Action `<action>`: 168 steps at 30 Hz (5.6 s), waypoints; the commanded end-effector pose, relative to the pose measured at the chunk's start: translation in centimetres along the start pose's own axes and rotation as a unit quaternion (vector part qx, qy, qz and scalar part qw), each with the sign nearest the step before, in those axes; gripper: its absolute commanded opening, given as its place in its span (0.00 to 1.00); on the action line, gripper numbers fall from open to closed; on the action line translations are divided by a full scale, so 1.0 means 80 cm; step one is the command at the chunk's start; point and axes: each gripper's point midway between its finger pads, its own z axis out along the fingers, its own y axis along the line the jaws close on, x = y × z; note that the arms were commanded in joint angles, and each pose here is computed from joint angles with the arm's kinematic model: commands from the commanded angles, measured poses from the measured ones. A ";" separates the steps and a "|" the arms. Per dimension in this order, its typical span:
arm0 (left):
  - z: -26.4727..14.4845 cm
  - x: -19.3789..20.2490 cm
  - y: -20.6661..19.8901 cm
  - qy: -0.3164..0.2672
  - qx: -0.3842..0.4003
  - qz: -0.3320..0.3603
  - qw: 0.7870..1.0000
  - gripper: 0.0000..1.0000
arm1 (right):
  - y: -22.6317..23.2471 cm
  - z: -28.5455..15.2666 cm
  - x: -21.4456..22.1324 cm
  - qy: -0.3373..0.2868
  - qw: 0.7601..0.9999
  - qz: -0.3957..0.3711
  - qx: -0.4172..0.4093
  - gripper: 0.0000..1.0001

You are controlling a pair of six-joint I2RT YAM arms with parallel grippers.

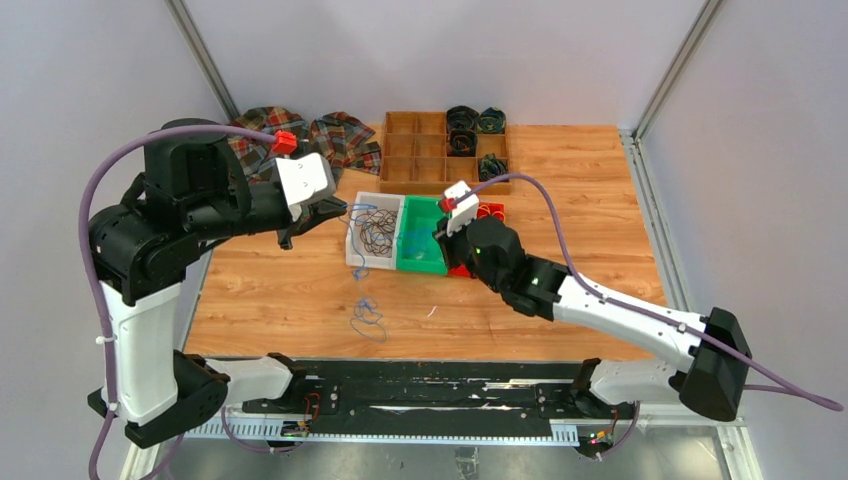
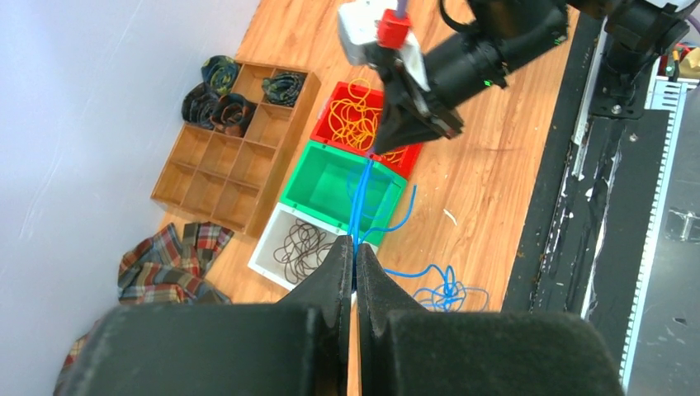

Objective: Untangle the cables

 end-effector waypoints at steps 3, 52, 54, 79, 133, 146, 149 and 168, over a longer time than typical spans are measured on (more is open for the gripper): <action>-0.007 0.000 -0.009 -0.004 0.005 0.014 1.000 0.00 | -0.045 0.041 -0.036 -0.005 0.999 -0.026 0.030 0.01; -0.019 -0.060 0.026 -0.058 -0.044 0.014 0.997 0.00 | 0.163 0.061 -0.014 -0.104 0.973 -0.060 -0.197 0.68; -0.023 -0.063 0.025 -0.062 -0.047 0.016 0.997 0.00 | 0.161 0.067 -0.013 -0.106 0.975 -0.056 -0.188 0.61; -0.008 -0.061 0.038 -0.072 -0.060 0.038 0.995 0.00 | 0.020 0.022 -0.069 -0.147 0.987 -0.047 -0.039 0.48; 0.335 0.223 0.161 0.166 -0.038 -0.067 0.983 0.00 | -0.158 -0.079 -0.007 -0.114 0.972 0.012 0.204 0.63; 0.340 0.302 0.091 0.240 0.008 -0.134 0.962 0.22 | -0.150 -0.072 -0.017 -0.102 0.977 0.018 0.188 0.70; 0.325 0.300 0.084 0.251 0.020 -0.123 0.960 0.58 | -0.148 -0.068 -0.021 -0.094 0.978 0.012 0.187 0.71; 0.060 0.182 0.140 0.216 -0.215 -0.107 0.947 0.98 | -0.014 0.007 0.026 0.035 0.997 -0.055 0.043 0.72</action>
